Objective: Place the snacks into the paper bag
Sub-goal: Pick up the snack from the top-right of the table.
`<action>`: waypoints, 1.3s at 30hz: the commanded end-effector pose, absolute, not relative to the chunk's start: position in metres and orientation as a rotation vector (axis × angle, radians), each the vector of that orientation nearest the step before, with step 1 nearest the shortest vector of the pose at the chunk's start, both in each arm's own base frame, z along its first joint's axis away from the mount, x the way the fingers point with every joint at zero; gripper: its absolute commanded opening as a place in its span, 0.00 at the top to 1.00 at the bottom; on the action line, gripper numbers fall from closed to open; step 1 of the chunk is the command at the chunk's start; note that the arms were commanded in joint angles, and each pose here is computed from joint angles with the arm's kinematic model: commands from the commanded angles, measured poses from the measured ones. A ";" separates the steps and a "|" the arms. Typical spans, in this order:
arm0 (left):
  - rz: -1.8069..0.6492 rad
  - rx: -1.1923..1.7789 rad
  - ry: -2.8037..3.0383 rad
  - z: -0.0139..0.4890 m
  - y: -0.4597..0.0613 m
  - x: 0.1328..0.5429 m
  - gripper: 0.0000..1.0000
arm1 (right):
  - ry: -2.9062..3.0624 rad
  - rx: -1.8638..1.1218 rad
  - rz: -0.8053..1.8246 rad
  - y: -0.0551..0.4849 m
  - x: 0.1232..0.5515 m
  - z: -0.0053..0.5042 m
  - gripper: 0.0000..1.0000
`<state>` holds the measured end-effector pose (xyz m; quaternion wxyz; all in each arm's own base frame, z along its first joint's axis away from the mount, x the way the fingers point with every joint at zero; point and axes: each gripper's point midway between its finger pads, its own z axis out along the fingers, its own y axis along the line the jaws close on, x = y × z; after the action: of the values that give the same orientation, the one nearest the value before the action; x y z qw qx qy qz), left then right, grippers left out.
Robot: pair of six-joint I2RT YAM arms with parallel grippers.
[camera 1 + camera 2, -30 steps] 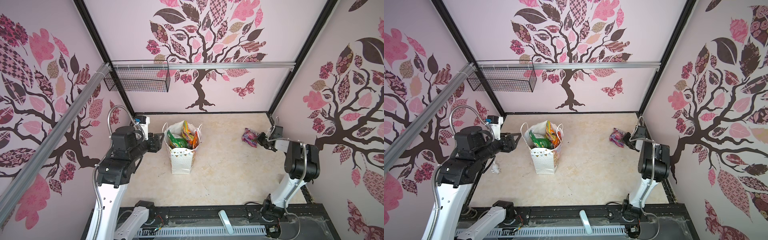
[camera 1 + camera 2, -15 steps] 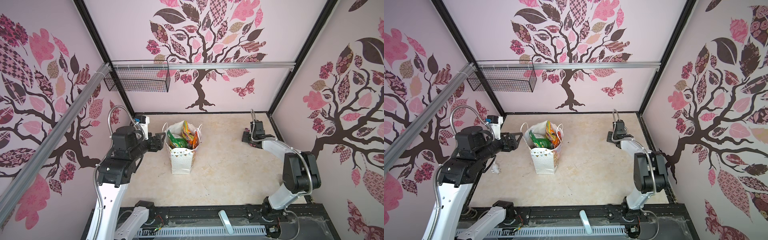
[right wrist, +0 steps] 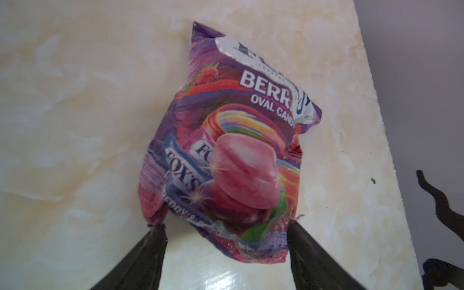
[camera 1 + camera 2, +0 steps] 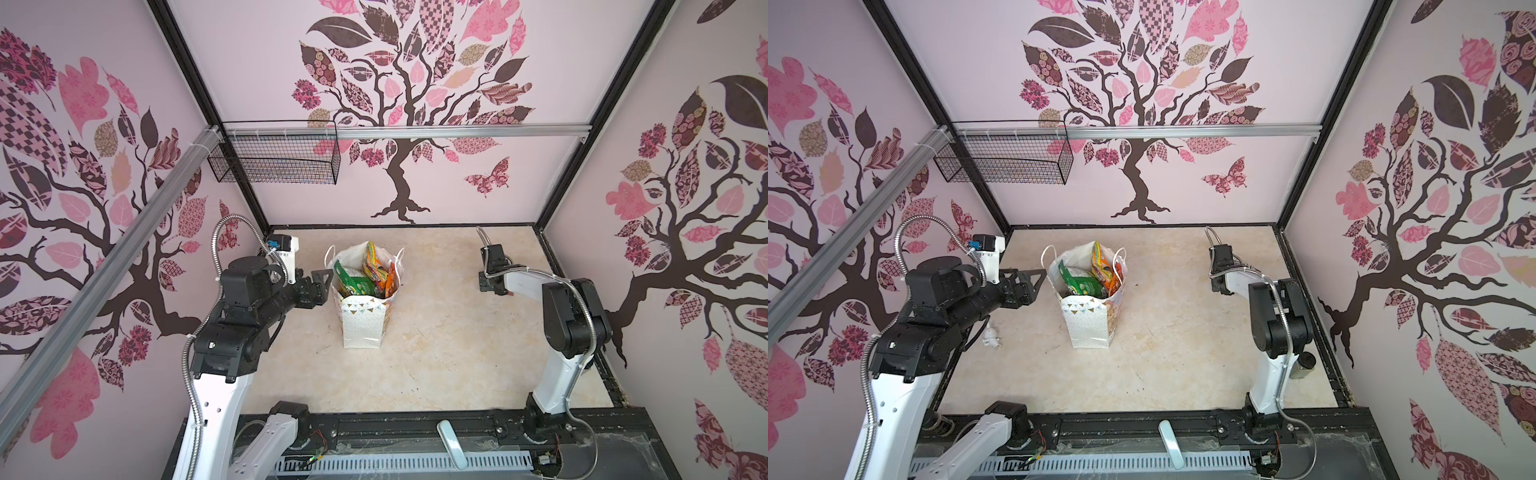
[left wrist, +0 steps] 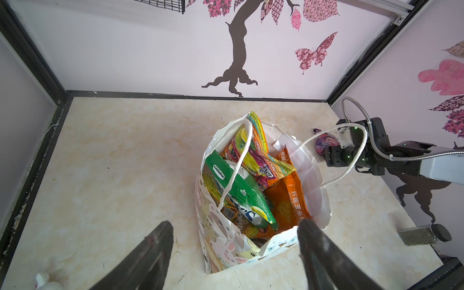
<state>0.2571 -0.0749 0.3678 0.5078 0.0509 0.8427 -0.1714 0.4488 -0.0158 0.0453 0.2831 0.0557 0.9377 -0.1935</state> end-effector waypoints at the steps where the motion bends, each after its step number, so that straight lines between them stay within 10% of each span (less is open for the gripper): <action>1: -0.412 0.112 2.046 0.359 -0.075 0.264 0.18 | 2.502 0.151 -0.616 -0.026 0.456 0.039 0.24; 6: -0.403 0.100 2.058 0.353 -0.074 0.270 0.18 | 2.513 0.151 -0.621 -0.025 0.461 0.027 0.33; 18: -0.389 0.058 2.074 0.339 -0.071 0.284 0.18 | 2.497 0.176 -0.566 -0.021 0.462 0.043 0.99; 29: -0.362 0.079 2.075 0.329 -0.071 0.300 0.22 | 2.382 0.173 -0.102 0.027 0.449 0.150 1.00; 39: -0.367 0.086 2.065 0.324 -0.074 0.311 0.62 | 2.071 -0.001 0.465 0.093 0.402 0.307 1.00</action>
<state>0.3057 -0.0746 0.3291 0.4916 0.0307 0.8562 -0.1560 0.4201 0.0615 0.2462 0.4526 0.0354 0.8866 0.0890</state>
